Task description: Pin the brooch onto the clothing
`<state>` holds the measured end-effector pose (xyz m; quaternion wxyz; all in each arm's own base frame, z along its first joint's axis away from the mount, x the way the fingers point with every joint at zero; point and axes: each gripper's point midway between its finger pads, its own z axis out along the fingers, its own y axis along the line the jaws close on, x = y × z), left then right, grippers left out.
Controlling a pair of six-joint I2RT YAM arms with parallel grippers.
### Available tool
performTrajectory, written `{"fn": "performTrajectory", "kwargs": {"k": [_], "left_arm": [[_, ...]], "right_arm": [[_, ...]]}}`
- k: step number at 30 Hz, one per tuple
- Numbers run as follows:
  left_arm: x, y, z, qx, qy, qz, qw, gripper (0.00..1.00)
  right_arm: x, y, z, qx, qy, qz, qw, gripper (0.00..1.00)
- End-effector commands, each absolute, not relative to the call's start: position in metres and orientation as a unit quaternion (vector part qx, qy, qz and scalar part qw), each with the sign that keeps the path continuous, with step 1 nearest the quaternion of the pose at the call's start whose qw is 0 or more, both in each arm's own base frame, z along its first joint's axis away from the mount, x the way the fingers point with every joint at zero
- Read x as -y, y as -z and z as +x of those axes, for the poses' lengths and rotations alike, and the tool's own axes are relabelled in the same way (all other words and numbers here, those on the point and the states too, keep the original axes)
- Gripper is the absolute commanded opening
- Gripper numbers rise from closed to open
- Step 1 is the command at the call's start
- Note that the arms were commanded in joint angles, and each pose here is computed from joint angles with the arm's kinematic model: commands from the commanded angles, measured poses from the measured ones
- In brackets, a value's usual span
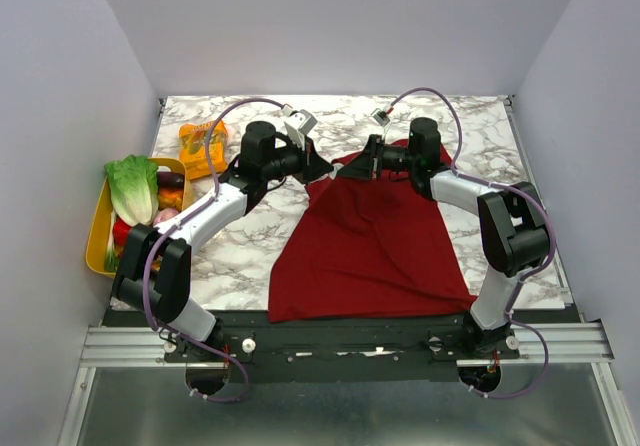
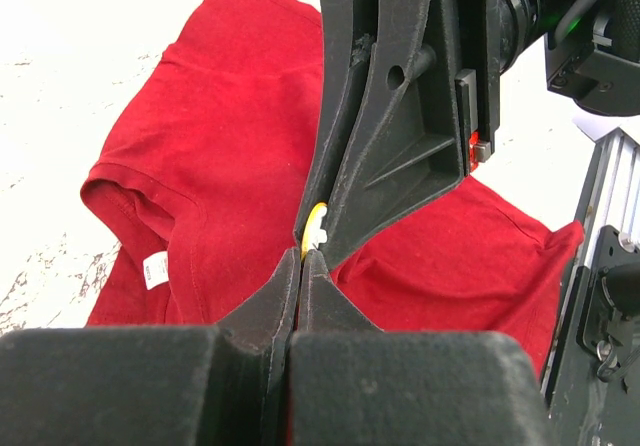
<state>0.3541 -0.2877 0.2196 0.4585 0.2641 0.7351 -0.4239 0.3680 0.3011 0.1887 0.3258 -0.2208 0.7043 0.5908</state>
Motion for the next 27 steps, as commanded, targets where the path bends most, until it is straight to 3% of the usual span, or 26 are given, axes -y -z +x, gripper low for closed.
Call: {"fn": "performTrajectory", "kwargs": {"k": [1, 7, 27], "left_arm": [[0.3030, -0.2397, 0.3098, -0.706, 0.479, 0.301, 0.426, 0.00], [0.3011, -0.2369, 0.3117, -0.710, 0.477, 0.297, 0.426, 0.00], [0.3000, -0.2338, 0.3151, -0.713, 0.474, 0.293, 0.425, 0.00]], "right_arm": [[-0.2782, -0.1890, 0.4161, -0.732, -0.521, -0.148, 0.412, 0.19], [-0.2779, -0.1903, 0.4155, -0.731, -0.519, -0.150, 0.416, 0.31], [-0.2797, -0.1931, 0.4139, -0.725, -0.527, -0.156, 0.416, 0.36]]}}
